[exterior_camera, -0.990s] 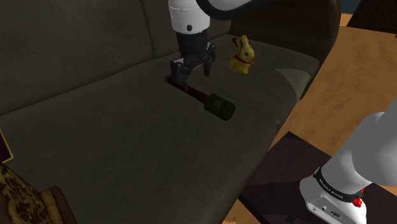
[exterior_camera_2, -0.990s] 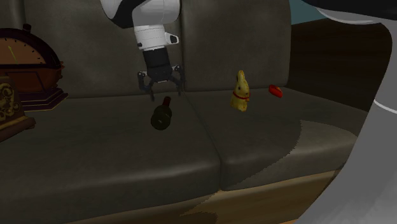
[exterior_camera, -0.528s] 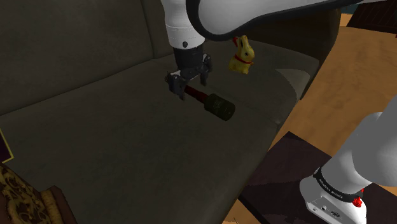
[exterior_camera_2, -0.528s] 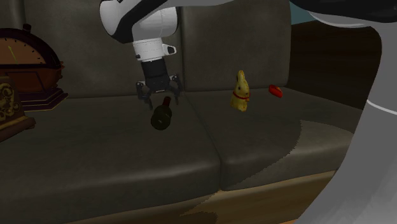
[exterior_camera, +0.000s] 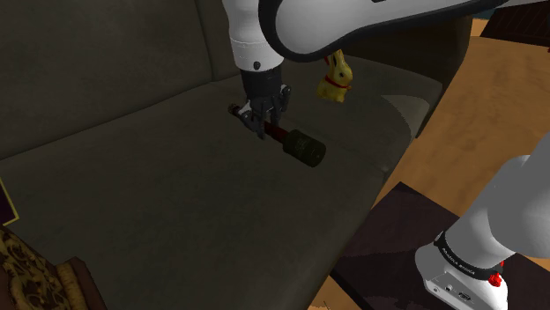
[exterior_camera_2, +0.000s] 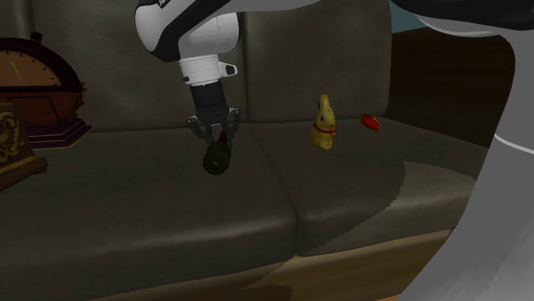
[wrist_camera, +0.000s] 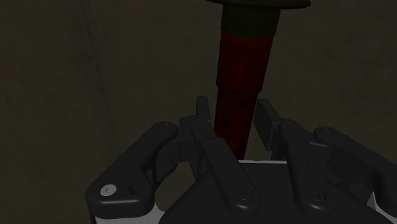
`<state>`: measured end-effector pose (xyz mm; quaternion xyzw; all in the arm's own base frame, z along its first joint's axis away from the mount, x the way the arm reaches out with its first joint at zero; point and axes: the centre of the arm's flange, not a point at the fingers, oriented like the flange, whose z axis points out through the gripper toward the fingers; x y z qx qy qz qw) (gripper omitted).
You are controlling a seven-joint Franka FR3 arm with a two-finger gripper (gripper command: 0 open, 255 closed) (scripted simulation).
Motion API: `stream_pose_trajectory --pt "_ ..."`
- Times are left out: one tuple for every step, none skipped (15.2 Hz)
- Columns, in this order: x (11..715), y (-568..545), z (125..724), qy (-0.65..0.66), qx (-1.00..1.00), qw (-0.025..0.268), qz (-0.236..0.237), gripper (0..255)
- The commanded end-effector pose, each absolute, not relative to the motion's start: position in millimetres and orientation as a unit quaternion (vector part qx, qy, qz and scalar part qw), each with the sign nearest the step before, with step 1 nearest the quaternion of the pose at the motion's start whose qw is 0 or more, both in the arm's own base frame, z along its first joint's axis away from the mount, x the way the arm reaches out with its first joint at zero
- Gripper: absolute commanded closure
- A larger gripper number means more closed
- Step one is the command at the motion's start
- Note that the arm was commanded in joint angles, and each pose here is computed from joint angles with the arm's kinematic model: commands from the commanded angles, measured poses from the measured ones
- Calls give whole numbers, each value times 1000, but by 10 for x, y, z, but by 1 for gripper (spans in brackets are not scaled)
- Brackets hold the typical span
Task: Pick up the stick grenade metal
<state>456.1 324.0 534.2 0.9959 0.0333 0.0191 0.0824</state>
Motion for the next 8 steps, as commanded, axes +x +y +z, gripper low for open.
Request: stream_pose_trajectory --pt "4560 3242 5332 33 996 83 18 255" --pt "4560 3241 5332 33 996 83 18 255" --pt "4561 3242 5334 33 996 83 18 255" --pt "4569 3239 5339 33 996 83 18 255" --pt "4569 3239 5392 33 996 83 18 255" --pt "4569 3239 5445 33 996 83 18 255" --pt "4569 3239 5497 33 996 83 18 255" --pt "4569 3239 5550 33 996 83 18 255"
